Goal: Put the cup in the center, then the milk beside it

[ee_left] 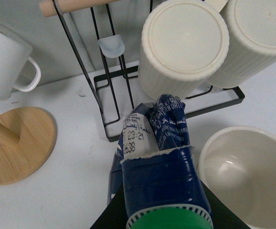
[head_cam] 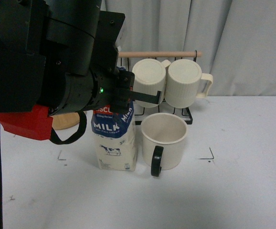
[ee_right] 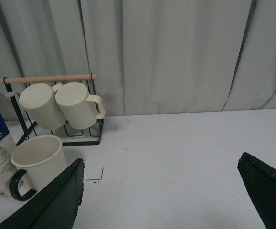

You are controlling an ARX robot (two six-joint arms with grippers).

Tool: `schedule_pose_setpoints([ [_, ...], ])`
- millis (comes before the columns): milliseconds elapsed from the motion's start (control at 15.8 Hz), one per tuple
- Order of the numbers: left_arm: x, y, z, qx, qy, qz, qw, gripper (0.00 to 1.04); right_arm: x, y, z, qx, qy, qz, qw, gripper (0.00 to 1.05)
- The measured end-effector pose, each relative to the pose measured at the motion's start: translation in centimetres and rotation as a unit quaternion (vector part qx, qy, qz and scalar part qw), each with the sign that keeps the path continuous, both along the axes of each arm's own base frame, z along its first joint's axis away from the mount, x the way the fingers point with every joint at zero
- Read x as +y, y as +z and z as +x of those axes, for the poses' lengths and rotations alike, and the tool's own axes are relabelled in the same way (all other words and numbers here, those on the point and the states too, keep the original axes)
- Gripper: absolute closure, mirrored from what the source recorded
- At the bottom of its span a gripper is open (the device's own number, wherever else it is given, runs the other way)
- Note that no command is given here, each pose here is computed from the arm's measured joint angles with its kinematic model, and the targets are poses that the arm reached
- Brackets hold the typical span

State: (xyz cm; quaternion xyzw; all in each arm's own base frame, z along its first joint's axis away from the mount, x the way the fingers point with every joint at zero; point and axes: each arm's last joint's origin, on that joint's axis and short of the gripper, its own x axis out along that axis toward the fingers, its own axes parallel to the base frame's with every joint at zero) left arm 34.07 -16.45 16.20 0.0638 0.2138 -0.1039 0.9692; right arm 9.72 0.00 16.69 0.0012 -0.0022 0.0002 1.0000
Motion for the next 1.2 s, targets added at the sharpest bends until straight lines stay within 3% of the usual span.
schedule_pose_setpoints([
  [126, -0.5, -0.1, -0.2, 0.003, -0.002, -0.005, 1.000, 0.85, 0.0, 0.0, 0.0, 0.000, 0.000, 0.000, 1.000, 0.06],
  [443, 0.2, 1.4, -0.1, 0.009, 0.021, -0.075, 0.997, 0.29, 0.0, 0.0, 0.0, 0.000, 0.000, 0.000, 1.000, 0.06],
  [569, 1.9, 3.3, -1.5, -0.040, 0.036, -0.113, 0.992, 0.07, 0.0, 0.0, 0.0, 0.000, 0.000, 0.000, 1.000, 0.06],
  [632, 2.8, 4.8, -2.7, -0.082, 0.041, -0.125, 0.988, 0.06, 0.0, 0.0, 0.0, 0.000, 0.000, 0.000, 1.000, 0.06],
  [696, 3.8, 6.6, -4.5, -0.129, 0.034, -0.138, 0.981, 0.07, 0.0, 0.0, 0.0, 0.000, 0.000, 0.000, 1.000, 0.06],
  [885, 6.7, 8.4, -9.1, -0.162, 0.027, -0.136, 0.977, 0.08, 0.0, 0.0, 0.0, 0.000, 0.000, 0.000, 1.000, 0.06],
  [1075, 13.1, 6.8, -15.0, -0.204, 0.121, -0.075, 0.969, 0.44, 0.0, 0.0, 0.0, 0.000, 0.000, 0.000, 1.000, 0.06],
  [1202, 13.9, 5.9, -16.6, -0.216, 0.108, -0.074, 0.968, 0.67, 0.0, 0.0, 0.0, 0.000, 0.000, 0.000, 1.000, 0.06],
])
